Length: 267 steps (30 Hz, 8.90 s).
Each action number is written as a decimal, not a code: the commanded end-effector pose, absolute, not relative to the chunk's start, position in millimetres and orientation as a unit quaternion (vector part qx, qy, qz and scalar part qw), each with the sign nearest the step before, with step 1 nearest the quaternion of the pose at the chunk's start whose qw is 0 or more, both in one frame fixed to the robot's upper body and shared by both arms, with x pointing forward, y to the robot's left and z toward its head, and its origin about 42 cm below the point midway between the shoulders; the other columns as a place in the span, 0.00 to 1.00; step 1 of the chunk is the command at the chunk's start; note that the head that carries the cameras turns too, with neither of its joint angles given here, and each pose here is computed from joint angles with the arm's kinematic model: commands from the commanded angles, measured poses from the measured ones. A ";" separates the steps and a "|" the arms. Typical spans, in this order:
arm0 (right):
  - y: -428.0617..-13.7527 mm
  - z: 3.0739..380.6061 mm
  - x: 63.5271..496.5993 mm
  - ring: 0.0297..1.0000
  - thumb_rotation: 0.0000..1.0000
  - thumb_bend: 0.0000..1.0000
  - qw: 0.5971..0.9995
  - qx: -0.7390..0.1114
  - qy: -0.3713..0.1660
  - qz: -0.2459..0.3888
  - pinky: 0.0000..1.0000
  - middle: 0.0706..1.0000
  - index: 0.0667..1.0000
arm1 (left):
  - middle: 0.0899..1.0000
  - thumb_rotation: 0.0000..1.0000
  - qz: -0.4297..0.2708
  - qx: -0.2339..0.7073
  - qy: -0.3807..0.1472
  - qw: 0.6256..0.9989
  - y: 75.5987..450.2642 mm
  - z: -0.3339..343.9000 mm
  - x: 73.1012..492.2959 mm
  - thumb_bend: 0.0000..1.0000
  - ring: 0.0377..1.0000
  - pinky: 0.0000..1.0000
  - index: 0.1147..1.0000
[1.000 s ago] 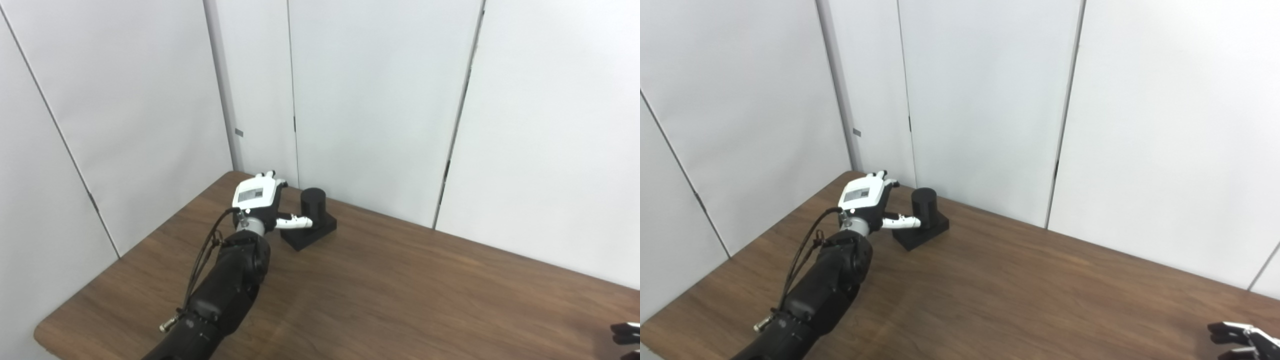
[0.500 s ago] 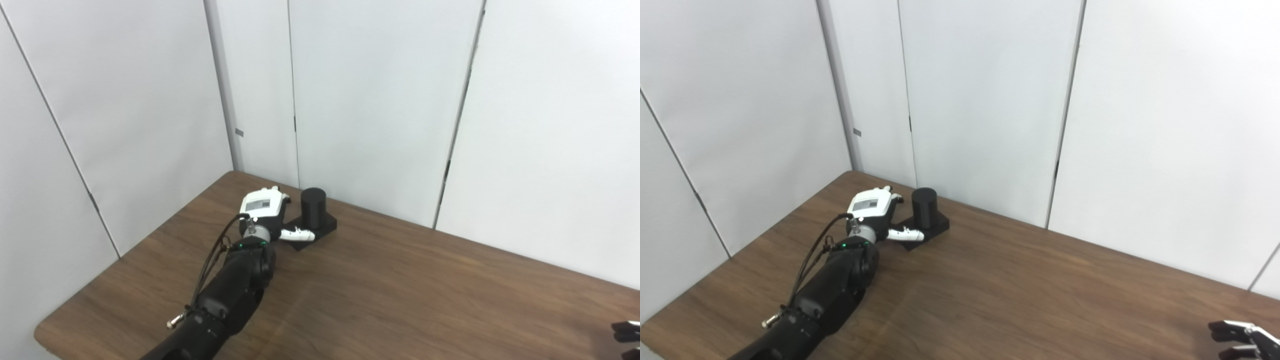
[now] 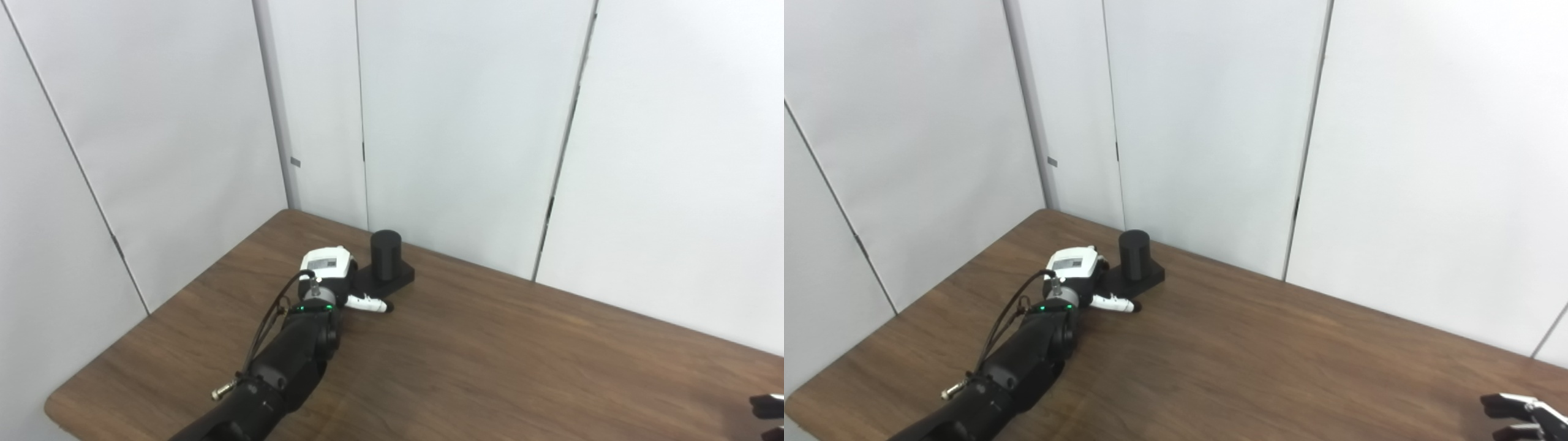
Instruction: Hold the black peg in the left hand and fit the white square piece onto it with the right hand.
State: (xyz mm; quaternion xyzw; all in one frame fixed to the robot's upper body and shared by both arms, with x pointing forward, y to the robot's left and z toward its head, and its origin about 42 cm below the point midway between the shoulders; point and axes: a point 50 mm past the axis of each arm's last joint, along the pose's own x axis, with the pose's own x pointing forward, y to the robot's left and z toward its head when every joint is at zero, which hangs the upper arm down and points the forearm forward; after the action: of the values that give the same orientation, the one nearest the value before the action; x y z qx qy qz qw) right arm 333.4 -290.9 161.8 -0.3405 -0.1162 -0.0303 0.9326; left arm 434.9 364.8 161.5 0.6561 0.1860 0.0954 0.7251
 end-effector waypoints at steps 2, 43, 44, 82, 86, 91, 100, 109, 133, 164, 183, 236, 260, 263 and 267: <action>-290.4 185.0 338.0 0.51 0.11 0.67 0.925 -0.342 -0.162 -0.043 0.35 0.60 0.60 | 1.00 0.61 0.111 0.665 0.166 0.719 369.8 180.9 445.3 1.00 1.00 0.97 0.79; -268.9 201.5 334.1 0.60 0.00 0.64 0.934 -0.314 -0.167 -0.028 0.52 0.67 0.65 | 0.80 0.08 -0.165 0.638 -0.076 0.748 320.0 154.7 405.4 0.52 0.84 0.82 0.43; -268.6 201.7 334.2 0.61 0.00 0.65 0.934 -0.315 -0.166 -0.027 0.53 0.68 0.66 | 0.81 0.08 -0.174 0.637 -0.083 0.746 315.4 153.5 404.2 0.52 0.84 0.81 0.42; -241.3 197.3 342.4 0.61 0.09 0.63 0.931 -0.321 -0.168 -0.032 0.56 0.66 0.67 | 0.84 0.08 -0.381 0.619 -0.142 0.672 162.7 107.3 376.8 0.52 0.88 0.85 0.43; -243.5 202.5 343.7 0.62 0.09 0.63 0.926 -0.333 -0.176 -0.026 0.55 0.67 0.67 | 0.84 0.08 -0.384 0.629 -0.131 0.663 165.6 104.8 380.0 0.52 0.88 0.86 0.43; -264.1 224.7 342.2 0.65 0.06 0.70 0.905 -0.383 -0.185 -0.009 0.56 0.71 0.69 | 0.83 0.08 -0.385 0.631 -0.132 0.661 172.1 102.8 381.7 0.52 0.87 0.86 0.42; -324.2 292.9 357.6 0.76 0.11 0.81 0.790 -0.593 -0.148 0.050 0.63 0.80 0.71 | 0.83 0.07 -0.386 0.623 -0.132 0.668 192.8 96.1 379.2 0.52 0.86 0.85 0.43; -349.4 333.3 391.3 0.89 0.18 0.89 0.712 -0.699 -0.025 0.059 0.84 0.89 0.78 | 0.83 0.07 -0.385 0.624 -0.138 0.666 211.3 93.2 379.0 0.52 0.84 0.81 0.42; -367.8 292.4 440.8 0.92 0.20 0.99 0.682 -0.720 0.108 0.072 0.88 0.92 0.83 | 0.82 0.07 -0.390 0.622 -0.140 0.664 214.8 91.1 374.4 0.52 0.84 0.82 0.43; -361.1 252.9 469.3 0.87 0.18 0.77 0.677 -0.718 0.133 0.089 0.89 0.83 0.55 | 0.82 0.07 -0.390 0.621 -0.134 0.667 212.2 98.6 369.5 0.52 0.83 0.79 0.42; -363.6 258.9 463.7 0.82 0.14 0.51 0.706 -0.691 0.123 0.096 0.86 0.73 0.45 | 0.82 0.07 -0.387 0.617 -0.133 0.672 210.5 96.8 365.6 0.52 0.83 0.79 0.42; -258.5 338.4 393.5 0.83 0.13 0.52 0.711 -0.642 -0.184 0.222 0.78 0.75 0.44 | 0.85 0.08 -0.379 0.623 -0.125 0.673 160.0 98.4 372.4 0.52 0.88 0.85 0.42; -210.7 331.1 384.9 0.82 0.13 0.52 0.693 -0.626 -0.201 0.296 0.80 0.75 0.44 | 0.84 0.08 -0.376 0.623 -0.126 0.674 158.1 101.6 372.2 0.52 0.87 0.85 0.42; -206.9 332.4 382.5 0.82 0.13 0.52 0.688 -0.627 -0.205 0.302 0.80 0.74 0.44 | 0.84 0.08 -0.378 0.624 -0.124 0.673 157.9 102.0 372.9 0.52 0.87 0.85 0.42; -202.2 333.4 379.6 0.82 0.13 0.52 0.687 -0.624 -0.210 0.308 0.81 0.74 0.44 | 0.84 0.08 -0.374 0.622 -0.127 0.676 157.5 101.7 373.0 0.52 0.87 0.84 0.42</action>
State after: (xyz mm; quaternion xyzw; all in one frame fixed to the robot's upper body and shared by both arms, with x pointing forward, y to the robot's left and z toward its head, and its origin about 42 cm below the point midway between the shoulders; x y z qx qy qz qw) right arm 379.3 -209.1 306.4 -0.6194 -0.1667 0.3252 0.6948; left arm 384.9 151.3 137.5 0.5760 -0.2017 -0.3326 0.7189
